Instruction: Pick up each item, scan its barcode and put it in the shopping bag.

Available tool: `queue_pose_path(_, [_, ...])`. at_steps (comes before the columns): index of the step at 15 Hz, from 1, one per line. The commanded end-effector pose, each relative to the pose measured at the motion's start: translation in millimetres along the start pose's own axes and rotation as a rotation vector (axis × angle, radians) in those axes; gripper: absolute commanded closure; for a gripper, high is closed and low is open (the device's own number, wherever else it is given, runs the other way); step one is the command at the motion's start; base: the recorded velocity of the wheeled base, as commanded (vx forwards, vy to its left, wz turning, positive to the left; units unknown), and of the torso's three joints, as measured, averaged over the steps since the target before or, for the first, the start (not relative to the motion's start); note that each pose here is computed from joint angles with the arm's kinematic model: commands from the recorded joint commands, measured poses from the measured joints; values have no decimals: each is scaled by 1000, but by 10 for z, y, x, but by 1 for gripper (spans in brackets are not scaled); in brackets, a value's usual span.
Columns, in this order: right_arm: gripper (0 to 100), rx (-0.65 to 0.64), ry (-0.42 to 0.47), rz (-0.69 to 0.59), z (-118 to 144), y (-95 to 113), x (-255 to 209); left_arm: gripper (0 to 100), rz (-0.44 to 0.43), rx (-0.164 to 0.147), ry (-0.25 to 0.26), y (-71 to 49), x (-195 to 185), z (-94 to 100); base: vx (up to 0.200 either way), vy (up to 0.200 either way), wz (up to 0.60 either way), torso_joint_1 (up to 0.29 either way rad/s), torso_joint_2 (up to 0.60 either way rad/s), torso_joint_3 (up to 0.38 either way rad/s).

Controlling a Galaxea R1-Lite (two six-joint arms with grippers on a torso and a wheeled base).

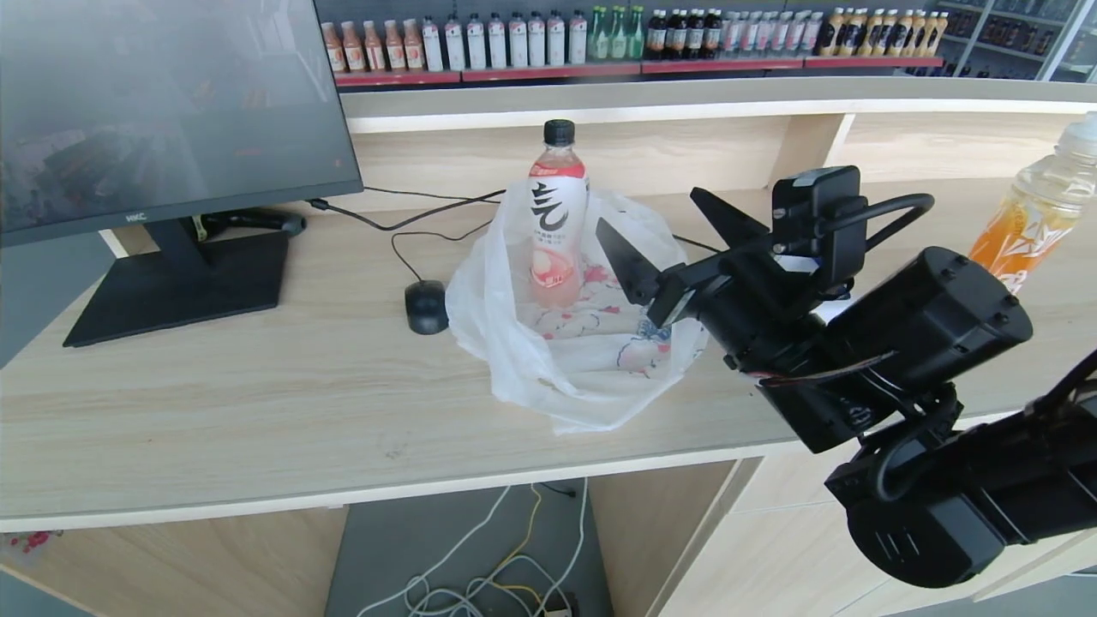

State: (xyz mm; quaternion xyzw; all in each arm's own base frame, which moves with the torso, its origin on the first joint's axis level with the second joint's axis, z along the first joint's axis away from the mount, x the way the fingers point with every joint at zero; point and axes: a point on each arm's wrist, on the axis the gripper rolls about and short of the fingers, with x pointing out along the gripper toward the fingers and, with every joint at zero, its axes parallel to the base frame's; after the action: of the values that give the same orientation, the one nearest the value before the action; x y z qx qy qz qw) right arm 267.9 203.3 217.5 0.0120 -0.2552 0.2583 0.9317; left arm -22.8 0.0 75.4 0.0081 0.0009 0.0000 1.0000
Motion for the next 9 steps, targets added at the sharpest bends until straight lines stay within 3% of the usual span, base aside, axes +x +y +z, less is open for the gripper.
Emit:
queue_pose_path(1, [0, 0, 2, 0, -23, 3, 8, 0, 0, 1, 0, 0, 0, 0, 0, 0, 0, 0, 0, 0])
queue_pose_path(7, [0, 27, 48, 10, -78, 15, -97, 0, 0, -1, 0, 0, 0, 0, 0, 0, 0, 0, 0, 0])
queue_pose_path(9, [0, 24, 109, 22, -159, 29, -234, 0, 0, -1, 0, 0, 0, 0, 0, -200, 0, 0, 0, 2])
